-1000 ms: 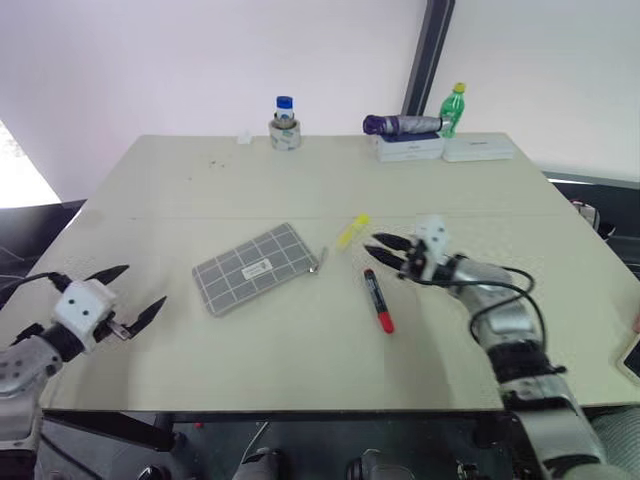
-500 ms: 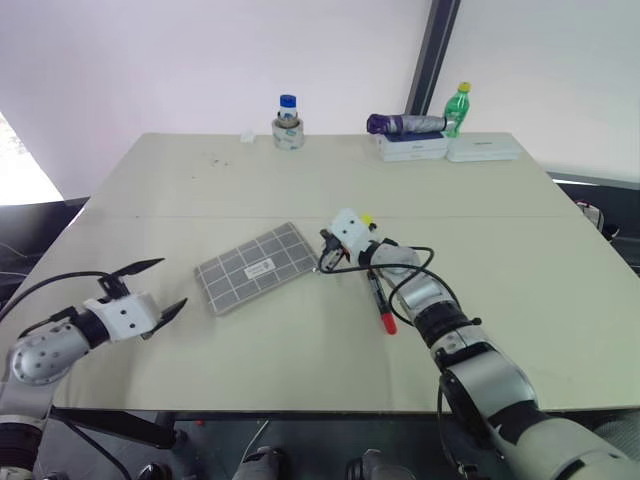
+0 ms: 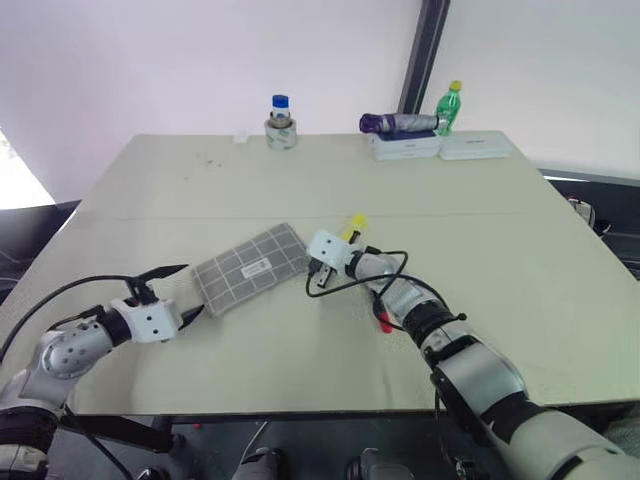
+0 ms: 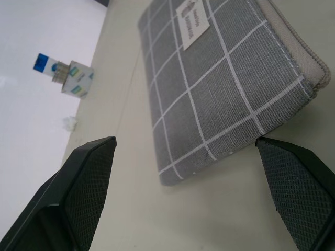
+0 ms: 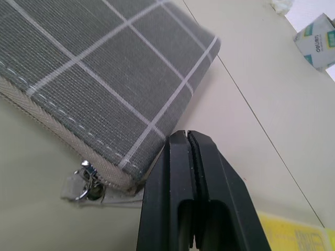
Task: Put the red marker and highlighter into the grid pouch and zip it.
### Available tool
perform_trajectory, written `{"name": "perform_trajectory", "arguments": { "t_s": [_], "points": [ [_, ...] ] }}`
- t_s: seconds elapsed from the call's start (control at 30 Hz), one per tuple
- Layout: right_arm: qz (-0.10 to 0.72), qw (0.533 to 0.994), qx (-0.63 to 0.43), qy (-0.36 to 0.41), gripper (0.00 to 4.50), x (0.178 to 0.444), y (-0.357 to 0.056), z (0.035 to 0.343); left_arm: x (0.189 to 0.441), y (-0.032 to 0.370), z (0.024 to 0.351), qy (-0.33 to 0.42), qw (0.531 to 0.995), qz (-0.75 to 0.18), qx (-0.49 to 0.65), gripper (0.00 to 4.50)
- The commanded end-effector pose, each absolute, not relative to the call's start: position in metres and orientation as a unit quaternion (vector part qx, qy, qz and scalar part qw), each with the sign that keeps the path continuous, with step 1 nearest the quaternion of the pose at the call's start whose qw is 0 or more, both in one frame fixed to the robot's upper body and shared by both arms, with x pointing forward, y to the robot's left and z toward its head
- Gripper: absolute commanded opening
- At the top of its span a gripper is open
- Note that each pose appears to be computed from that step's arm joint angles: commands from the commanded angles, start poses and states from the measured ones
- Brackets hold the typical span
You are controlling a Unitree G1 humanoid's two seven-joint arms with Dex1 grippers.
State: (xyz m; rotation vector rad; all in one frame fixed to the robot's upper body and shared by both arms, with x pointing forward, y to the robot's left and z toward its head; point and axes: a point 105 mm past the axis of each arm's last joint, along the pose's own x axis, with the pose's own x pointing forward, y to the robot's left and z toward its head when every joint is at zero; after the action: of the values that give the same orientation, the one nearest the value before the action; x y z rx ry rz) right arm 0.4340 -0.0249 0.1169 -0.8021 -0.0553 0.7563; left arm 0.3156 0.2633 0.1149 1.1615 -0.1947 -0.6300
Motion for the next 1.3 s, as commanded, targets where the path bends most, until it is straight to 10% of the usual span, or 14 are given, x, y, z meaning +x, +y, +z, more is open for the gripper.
{"name": "perform_trajectory", "arguments": {
  "t_s": [0.03, 1.17, 1.3],
  "points": [
    [0.358, 0.849, -0.386, -0.043, 0.04, 0.433, -0.022, 0.122, 0.314, 0.262, 0.117, -0.099, 0.769, -0.303, 0.554, 4.50],
    [0.358, 0.846, -0.394, -0.042, 0.04, 0.432, -0.024, 0.118, 0.328, 0.236, 0.097, -0.104, 0.751, -0.353, 0.548, 4.50],
    [0.357, 0.845, -0.395, -0.042, 0.00, 0.432, -0.025, 0.117, 0.326, 0.235, 0.095, -0.103, 0.758, -0.360, 0.535, 3.16]
  ]
}}
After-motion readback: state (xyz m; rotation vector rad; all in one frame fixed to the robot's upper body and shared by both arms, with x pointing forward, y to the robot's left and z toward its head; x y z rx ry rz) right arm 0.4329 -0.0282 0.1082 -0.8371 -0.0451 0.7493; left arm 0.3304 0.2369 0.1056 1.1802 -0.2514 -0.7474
